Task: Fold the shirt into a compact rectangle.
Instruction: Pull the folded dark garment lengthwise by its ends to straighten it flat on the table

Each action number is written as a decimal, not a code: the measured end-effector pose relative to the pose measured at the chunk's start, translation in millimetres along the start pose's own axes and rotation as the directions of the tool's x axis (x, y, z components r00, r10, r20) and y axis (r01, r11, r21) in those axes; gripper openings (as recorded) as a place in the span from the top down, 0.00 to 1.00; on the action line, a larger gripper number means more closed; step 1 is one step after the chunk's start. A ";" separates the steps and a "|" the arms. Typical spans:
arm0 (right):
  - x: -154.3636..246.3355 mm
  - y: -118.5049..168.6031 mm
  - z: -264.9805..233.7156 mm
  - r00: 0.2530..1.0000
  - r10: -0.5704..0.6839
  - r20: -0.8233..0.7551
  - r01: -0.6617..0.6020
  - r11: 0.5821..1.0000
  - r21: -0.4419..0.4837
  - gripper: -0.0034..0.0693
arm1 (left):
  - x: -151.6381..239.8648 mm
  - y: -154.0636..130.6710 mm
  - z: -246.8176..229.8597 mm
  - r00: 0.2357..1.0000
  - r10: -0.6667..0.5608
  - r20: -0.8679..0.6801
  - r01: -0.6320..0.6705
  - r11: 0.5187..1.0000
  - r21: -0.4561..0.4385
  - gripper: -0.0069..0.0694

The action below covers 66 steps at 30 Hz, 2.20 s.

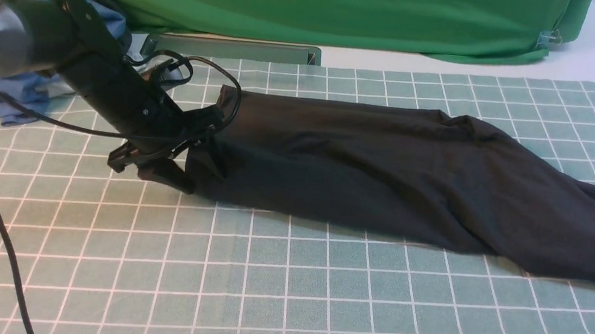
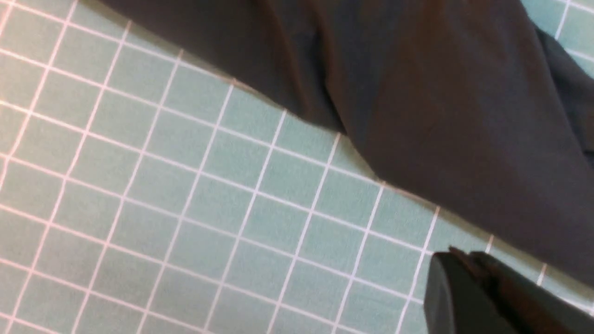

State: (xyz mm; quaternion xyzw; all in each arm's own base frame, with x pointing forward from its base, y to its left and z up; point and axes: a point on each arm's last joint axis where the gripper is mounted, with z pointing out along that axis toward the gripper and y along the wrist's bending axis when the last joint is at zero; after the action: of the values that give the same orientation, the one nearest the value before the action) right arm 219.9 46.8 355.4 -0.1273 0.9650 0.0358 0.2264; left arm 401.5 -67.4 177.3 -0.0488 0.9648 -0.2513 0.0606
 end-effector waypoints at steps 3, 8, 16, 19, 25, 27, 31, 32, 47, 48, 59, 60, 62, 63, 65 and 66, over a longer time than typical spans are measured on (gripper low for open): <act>1.3 0.0 2.5 1.000 -0.001 -0.007 0.001 1.000 0.000 0.91 | -0.3 0.0 0.0 1.000 0.008 0.003 -0.008 1.000 0.000 0.68; 2.0 0.0 3.5 1.000 -0.017 -0.011 0.017 1.000 -0.001 0.91 | 6.2 -1.4 -1.8 0.998 0.019 -0.063 -0.018 1.000 0.008 0.87; 7.9 0.4 0.5 0.998 -0.023 -0.054 0.023 1.000 -0.004 0.90 | 52.1 14.5 -9.3 0.958 -0.020 -0.286 -0.015 0.993 -0.119 0.89; 9.8 0.8 -4.0 0.999 -0.023 -0.043 0.023 1.000 -0.003 0.90 | 73.2 31.5 -9.1 0.936 -0.093 -0.339 0.023 0.978 -0.206 0.89; 10.4 0.9 -5.4 0.999 -0.024 -0.038 0.023 1.000 -0.003 0.90 | 86.6 42.8 -4.1 0.913 -0.219 -0.344 0.122 0.952 -0.281 0.85; 10.1 0.8 -5.4 0.999 -0.024 -0.035 0.023 1.000 -0.003 0.90 | 86.3 42.5 -5.9 0.904 -0.252 -0.345 0.148 0.943 -0.299 0.82; 7.8 0.7 -5.3 1.000 -0.023 -0.010 0.023 1.000 -0.001 0.90 | 75.0 38.9 -16.5 0.918 -0.279 -0.282 0.177 0.924 -0.340 0.65; 7.6 0.7 -5.3 1.000 -0.023 -0.008 0.023 1.000 -0.001 0.90 | 72.9 37.2 -20.7 0.923 -0.281 -0.262 0.182 0.920 -0.346 0.61; 5.6 0.6 -5.3 1.000 -0.017 0.015 0.017 1.000 0.001 0.90 | 57.8 -5.5 -69.9 0.974 -0.219 0.057 0.225 0.968 -0.112 0.44; 5.5 0.6 -5.3 1.000 -0.017 0.016 0.017 1.000 0.000 0.90 | 55.3 -5.4 -65.5 0.975 -0.214 0.056 0.219 0.971 -0.098 0.48; 4.1 -2.8 8.6 0.997 -0.022 -0.071 0.024 0.999 0.024 0.89 | 58.4 22.6 -9.0 0.962 -0.182 -0.205 0.123 0.955 -0.271 0.89; 2.6 -4.3 13.5 0.996 -0.024 -0.089 0.028 0.999 0.035 0.88 | 58.8 22.5 -9.2 0.961 -0.182 -0.210 0.121 0.954 -0.275 0.89; -1.3 -8.5 27.0 0.991 -0.022 -0.134 0.032 0.997 0.068 0.87 | 60.5 23.4 -9.9 0.956 -0.189 -0.225 0.120 0.950 -0.288 0.89; -4.3 -11.0 38.0 0.986 -0.023 -0.167 0.038 0.996 0.084 0.85 | 62.1 23.9 -10.5 0.951 -0.193 -0.242 0.117 0.948 -0.296 0.89; -10.2 -15.2 59.5 0.976 -0.032 -0.216 0.057 0.992 0.109 0.81 | 63.9 24.6 -10.7 0.947 -0.195 -0.255 0.113 0.946 -0.304 0.89; -12.4 -17.7 68.9 0.972 -0.030 -0.234 0.060 0.991 0.122 0.78 | 64.1 24.9 -10.6 0.946 -0.196 -0.258 0.113 0.946 -0.305 0.89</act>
State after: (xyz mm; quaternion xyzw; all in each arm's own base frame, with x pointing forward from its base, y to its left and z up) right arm 264.8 41.3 299.1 -0.1379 0.9820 -0.0464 0.1208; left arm 335.0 -48.8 168.3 -0.0965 0.9826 -0.1174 -0.1065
